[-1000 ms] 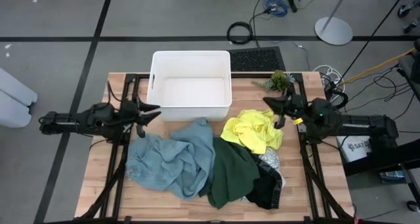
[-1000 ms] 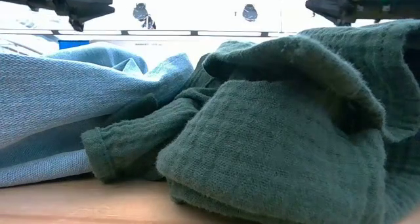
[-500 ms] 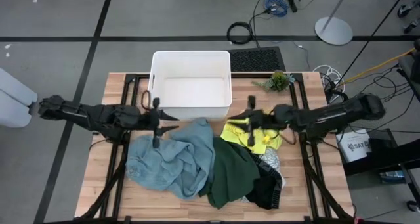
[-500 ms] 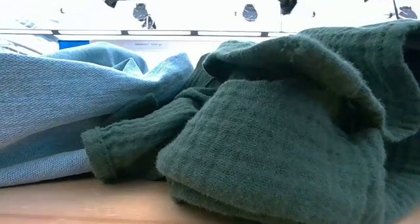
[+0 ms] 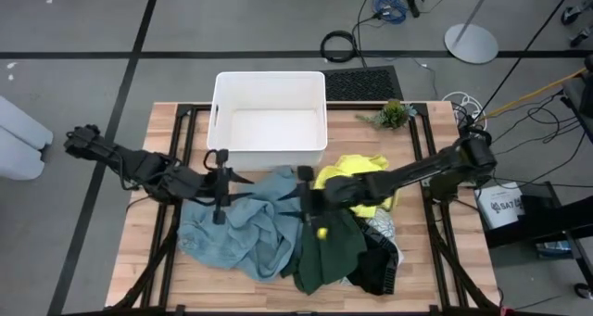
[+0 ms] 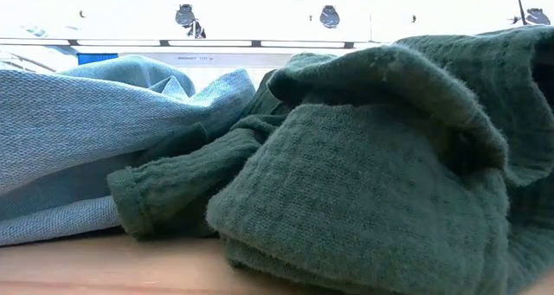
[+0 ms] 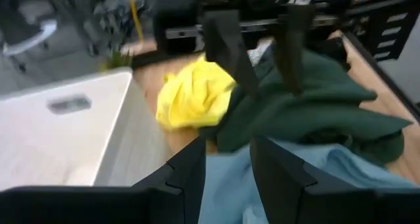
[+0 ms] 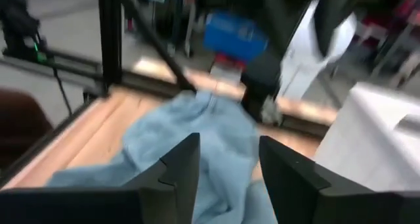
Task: Fold laundry
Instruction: Fold the blue pants
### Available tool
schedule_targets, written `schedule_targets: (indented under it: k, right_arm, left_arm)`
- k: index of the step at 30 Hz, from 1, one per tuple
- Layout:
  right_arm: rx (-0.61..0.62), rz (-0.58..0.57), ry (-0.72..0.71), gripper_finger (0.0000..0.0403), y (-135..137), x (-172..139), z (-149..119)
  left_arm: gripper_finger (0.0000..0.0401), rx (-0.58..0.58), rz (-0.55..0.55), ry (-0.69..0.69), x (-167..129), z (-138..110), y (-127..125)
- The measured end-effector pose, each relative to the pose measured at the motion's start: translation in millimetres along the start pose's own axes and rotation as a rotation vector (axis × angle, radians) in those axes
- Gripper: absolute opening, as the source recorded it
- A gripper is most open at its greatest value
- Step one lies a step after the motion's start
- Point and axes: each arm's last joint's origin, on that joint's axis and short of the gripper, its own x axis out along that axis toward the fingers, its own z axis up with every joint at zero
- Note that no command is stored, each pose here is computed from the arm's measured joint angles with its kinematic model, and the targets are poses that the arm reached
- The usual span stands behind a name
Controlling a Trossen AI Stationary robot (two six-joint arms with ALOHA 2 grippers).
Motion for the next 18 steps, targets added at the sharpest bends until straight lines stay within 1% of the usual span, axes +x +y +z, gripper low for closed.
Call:
schedule_targets:
  k: [4, 6, 8, 10, 12, 18]
  right_arm:
    - [-0.006, 0.018, 0.142, 0.0167, 5, 32, -1]
    - [-0.021, 0.023, 0.172, 0.0171, 7, 47, -1]
    - [-0.039, 0.026, 0.183, 0.0174, 10, 61, -3]
    - [-0.076, 0.028, 0.191, 0.0174, 12, 73, -6]
    - [-0.127, 0.012, 0.209, 0.0173, 14, 83, -11]
    - [-0.282, -0.138, 0.283, 0.0172, 16, 100, -18]
  left_arm:
    - [0.0129, -0.098, -0.005, 0.094, -4, -10, -2]
    - [0.0129, -0.156, -0.010, 0.148, -4, -17, -4]
    - [0.0129, -0.186, -0.020, 0.217, -3, -29, -8]
    - [0.0129, -0.186, -0.023, 0.274, -1, -41, -13]
    - [0.0129, -0.164, -0.033, 0.295, 2, -50, -18]
    - [0.0129, -0.144, -0.048, 0.306, 3, -56, -22]
